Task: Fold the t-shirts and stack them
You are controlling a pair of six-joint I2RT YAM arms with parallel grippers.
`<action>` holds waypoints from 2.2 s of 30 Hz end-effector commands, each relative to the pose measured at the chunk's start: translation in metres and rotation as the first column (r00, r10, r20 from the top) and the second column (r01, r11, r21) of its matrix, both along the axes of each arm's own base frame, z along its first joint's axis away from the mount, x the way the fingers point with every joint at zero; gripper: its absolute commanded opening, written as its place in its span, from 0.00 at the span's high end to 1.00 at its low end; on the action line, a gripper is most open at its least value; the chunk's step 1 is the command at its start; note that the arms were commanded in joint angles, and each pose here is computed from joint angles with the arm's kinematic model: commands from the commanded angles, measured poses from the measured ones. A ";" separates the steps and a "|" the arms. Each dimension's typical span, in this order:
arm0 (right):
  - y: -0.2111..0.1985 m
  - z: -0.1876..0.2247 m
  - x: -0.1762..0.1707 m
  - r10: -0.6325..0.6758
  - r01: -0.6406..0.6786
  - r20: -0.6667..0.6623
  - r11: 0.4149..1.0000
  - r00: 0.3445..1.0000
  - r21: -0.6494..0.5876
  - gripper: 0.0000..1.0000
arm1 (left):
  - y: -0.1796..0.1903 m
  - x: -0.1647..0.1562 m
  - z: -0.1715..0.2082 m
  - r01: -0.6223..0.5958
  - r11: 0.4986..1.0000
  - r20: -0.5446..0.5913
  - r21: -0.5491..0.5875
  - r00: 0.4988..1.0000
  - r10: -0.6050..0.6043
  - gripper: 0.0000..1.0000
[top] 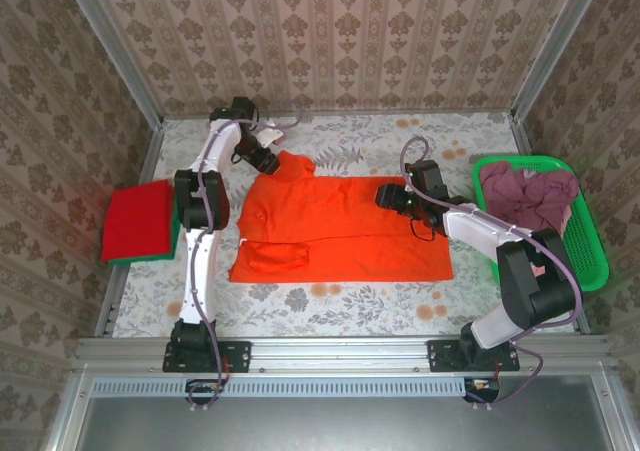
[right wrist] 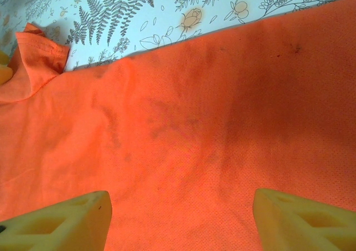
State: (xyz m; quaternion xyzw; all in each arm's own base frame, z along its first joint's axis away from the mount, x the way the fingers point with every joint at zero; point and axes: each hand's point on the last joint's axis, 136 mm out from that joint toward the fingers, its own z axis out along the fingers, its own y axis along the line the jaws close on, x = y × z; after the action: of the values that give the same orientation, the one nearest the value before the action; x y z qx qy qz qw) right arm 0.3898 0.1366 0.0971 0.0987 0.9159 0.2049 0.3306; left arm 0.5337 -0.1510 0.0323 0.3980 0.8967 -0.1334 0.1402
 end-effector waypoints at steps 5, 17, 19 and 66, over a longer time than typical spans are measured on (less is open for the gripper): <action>-0.003 0.000 -0.002 0.000 0.000 -0.012 1.000 1.000 -0.009 0.31 | 0.000 -0.016 -0.022 0.043 0.999 -0.078 0.031 0.996 -0.040 0.73; -0.066 -0.004 0.032 -0.220 0.214 -0.045 0.971 0.974 -0.108 0.34 | -0.007 -0.010 -0.010 0.058 0.998 -0.022 -0.012 0.998 -0.058 1.00; -0.092 -0.007 0.044 -0.288 0.276 -0.060 0.948 0.956 -0.159 0.37 | -0.009 -0.010 -0.008 0.062 0.998 -0.014 -0.024 0.998 -0.062 1.00; -0.147 -0.005 0.093 -0.415 0.398 -0.101 0.904 0.904 -0.156 1.00 | -0.019 -0.007 0.075 0.133 0.986 0.224 -0.105 0.969 -0.107 1.00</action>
State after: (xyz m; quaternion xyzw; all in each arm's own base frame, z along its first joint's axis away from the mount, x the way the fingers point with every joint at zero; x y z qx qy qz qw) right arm 0.4825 -0.0127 0.0686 0.2914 0.9131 0.0440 0.2818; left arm 0.5200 -0.1603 0.0505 0.4299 0.8716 -0.1484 0.1828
